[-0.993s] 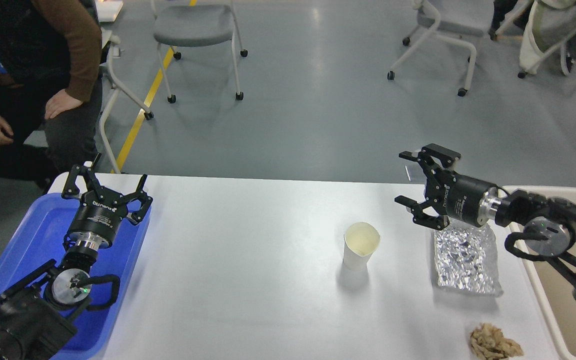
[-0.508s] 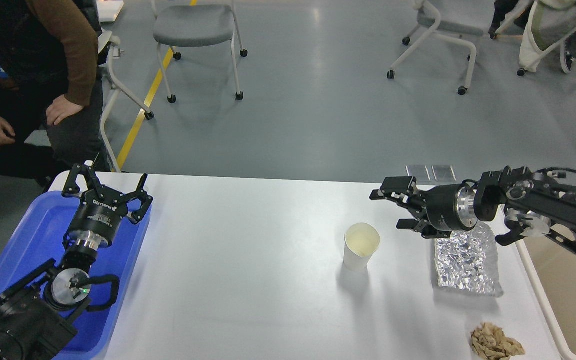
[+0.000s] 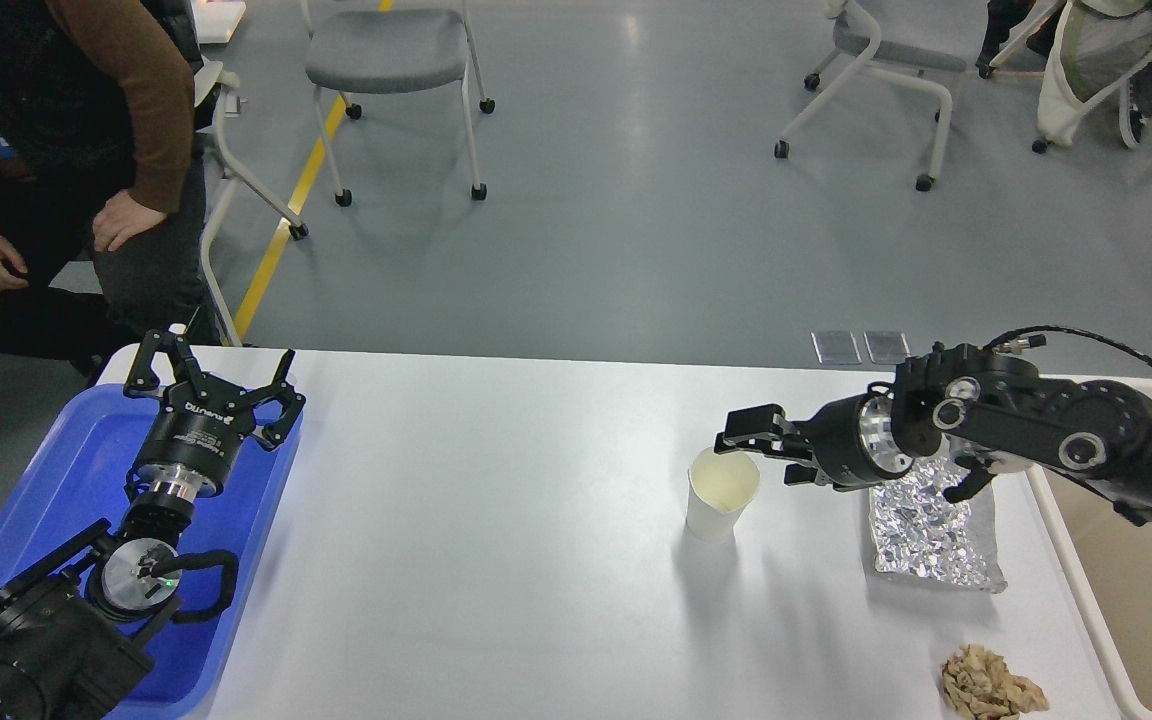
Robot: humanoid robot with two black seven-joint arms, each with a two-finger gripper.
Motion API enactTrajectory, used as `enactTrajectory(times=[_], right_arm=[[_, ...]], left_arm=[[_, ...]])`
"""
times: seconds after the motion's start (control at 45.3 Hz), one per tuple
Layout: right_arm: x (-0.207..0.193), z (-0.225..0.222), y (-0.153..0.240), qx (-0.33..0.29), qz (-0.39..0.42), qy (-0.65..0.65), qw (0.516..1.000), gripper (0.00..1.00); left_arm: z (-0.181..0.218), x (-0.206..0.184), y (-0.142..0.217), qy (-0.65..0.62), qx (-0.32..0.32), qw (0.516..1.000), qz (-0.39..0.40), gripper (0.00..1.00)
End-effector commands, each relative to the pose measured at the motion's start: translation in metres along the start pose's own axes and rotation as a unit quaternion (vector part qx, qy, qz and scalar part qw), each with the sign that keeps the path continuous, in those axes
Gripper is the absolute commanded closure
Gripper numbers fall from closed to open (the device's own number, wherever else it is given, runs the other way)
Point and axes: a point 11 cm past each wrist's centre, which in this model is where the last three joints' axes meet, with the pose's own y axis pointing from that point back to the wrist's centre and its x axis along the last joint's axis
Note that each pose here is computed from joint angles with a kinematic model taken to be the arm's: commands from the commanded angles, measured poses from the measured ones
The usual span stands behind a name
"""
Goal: Tidy desktop
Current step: 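Move the open right gripper toward the paper cup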
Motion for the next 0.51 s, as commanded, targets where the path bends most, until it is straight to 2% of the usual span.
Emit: enactTrajectory(times=[0.0,0.155,0.486], right_arm=[[-0.013,0.000,-0.022,-0.014,-0.012,0.018,1.000,0.00],[-0.015,0.013,-0.025,-0.038,-0.012,0.047,0.998,0.00],[-0.017,0.020,-0.027,-0.042,-0.009,0.039,0.998,0.00]], left_arm=[[0.000,0.000,0.000,0.000,0.000,1.000,0.000,0.00],[0.000,0.000,0.000,0.000,0.000,1.000,0.000,0.00],[0.000,0.000,0.000,0.000,0.000,1.000,0.000,0.00]])
